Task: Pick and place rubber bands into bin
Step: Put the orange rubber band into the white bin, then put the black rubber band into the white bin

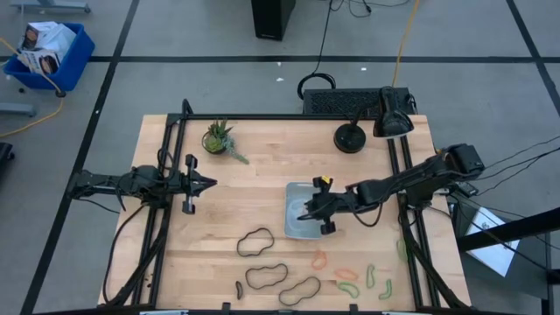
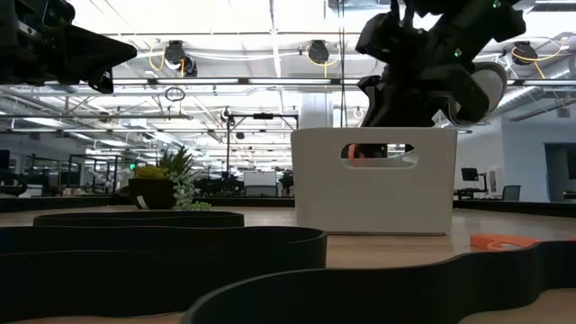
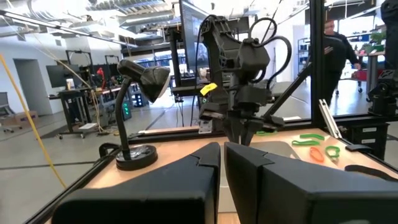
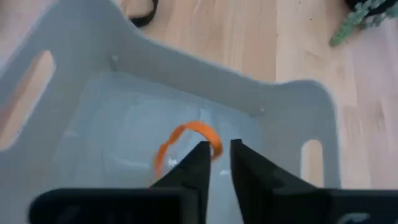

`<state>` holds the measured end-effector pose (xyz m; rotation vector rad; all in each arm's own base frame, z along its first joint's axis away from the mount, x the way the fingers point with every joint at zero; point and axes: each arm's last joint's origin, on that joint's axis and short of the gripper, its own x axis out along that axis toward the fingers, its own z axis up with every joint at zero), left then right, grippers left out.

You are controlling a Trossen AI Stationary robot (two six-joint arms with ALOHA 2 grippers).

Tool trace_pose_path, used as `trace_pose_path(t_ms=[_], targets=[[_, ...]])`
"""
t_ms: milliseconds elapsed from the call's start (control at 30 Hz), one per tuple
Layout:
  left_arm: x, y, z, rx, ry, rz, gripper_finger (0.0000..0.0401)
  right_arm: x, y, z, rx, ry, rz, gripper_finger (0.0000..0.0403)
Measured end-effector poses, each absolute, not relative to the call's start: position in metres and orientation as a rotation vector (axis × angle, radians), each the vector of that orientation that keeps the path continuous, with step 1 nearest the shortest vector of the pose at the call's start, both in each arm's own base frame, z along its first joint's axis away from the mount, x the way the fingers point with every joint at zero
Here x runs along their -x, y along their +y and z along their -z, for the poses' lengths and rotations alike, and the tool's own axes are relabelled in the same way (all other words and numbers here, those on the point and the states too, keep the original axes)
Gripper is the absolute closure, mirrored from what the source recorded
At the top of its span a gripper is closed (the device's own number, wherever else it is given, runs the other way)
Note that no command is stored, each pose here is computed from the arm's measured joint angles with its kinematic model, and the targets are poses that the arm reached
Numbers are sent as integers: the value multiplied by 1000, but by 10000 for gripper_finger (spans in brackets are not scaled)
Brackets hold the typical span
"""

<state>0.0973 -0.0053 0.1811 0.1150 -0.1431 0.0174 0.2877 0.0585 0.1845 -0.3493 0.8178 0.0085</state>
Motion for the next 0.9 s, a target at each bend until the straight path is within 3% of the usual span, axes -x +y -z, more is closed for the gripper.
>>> trace_pose_path(t_ms=[200, 367, 500, 700, 900], targets=[[-97, -5, -181, -109, -138, -22, 370, -284, 58, -196, 330, 777, 33, 266], [-97, -5, -181, -109, -135, -27, 370, -268, 54, -226, 309, 695, 61, 255], [-97, -5, -180, -111, -130, -33, 370, -244, 51, -259, 284, 600, 30, 286], [-97, -5, -180, -113, -130, -34, 370, -197, 46, -286, 228, 434, -193, 388], [-97, -4, -180, -112, -129, -60, 371, -151, 34, -278, 147, 240, -167, 400]])
